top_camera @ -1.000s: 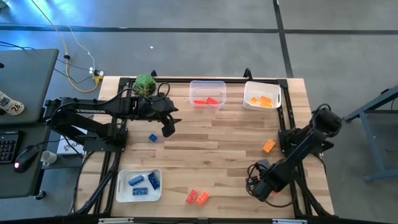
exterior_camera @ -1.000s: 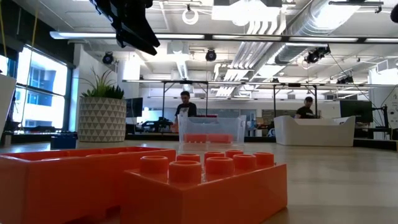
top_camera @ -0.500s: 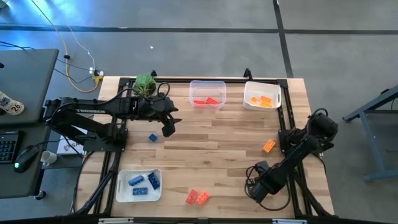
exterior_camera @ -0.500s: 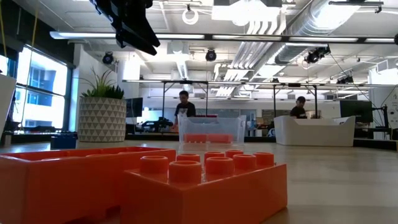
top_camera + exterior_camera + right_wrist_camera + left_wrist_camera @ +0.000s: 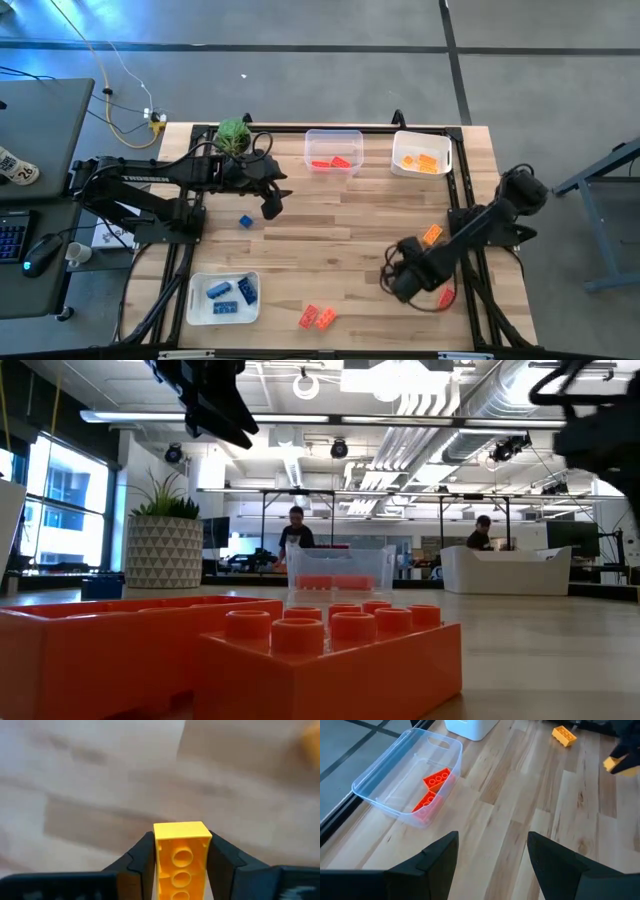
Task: Sort & place blocks by color
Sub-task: Put the yellow game piece into the top white bin
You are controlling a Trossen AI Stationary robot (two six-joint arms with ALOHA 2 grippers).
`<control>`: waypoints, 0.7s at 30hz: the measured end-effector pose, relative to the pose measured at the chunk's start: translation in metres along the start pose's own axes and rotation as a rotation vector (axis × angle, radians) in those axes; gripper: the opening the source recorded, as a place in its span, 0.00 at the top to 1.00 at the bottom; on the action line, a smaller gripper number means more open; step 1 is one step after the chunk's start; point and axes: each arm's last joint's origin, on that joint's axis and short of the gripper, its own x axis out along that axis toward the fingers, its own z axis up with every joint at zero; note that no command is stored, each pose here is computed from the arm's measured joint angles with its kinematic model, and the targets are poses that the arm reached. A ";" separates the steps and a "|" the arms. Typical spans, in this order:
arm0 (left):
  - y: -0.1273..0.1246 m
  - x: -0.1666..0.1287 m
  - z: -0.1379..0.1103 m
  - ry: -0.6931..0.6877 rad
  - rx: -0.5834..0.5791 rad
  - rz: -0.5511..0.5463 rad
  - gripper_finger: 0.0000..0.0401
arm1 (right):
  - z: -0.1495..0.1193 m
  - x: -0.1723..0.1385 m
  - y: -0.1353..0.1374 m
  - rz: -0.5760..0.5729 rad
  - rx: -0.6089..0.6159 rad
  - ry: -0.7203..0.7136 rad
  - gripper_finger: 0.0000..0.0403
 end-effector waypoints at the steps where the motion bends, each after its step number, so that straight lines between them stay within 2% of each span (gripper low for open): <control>1: 0.000 0.000 0.000 0.000 -0.011 0.000 0.44 | 0.007 -0.004 -0.001 0.001 -0.006 -0.020 0.72; 14: -0.003 0.000 -0.003 0.048 -0.139 -0.084 0.44 | 0.118 -0.051 -0.028 -0.039 -0.027 -0.370 0.71; 21: -0.001 -0.002 -0.015 0.183 -0.227 -0.072 0.44 | 0.170 -0.065 -0.047 -0.103 -0.010 -0.554 0.71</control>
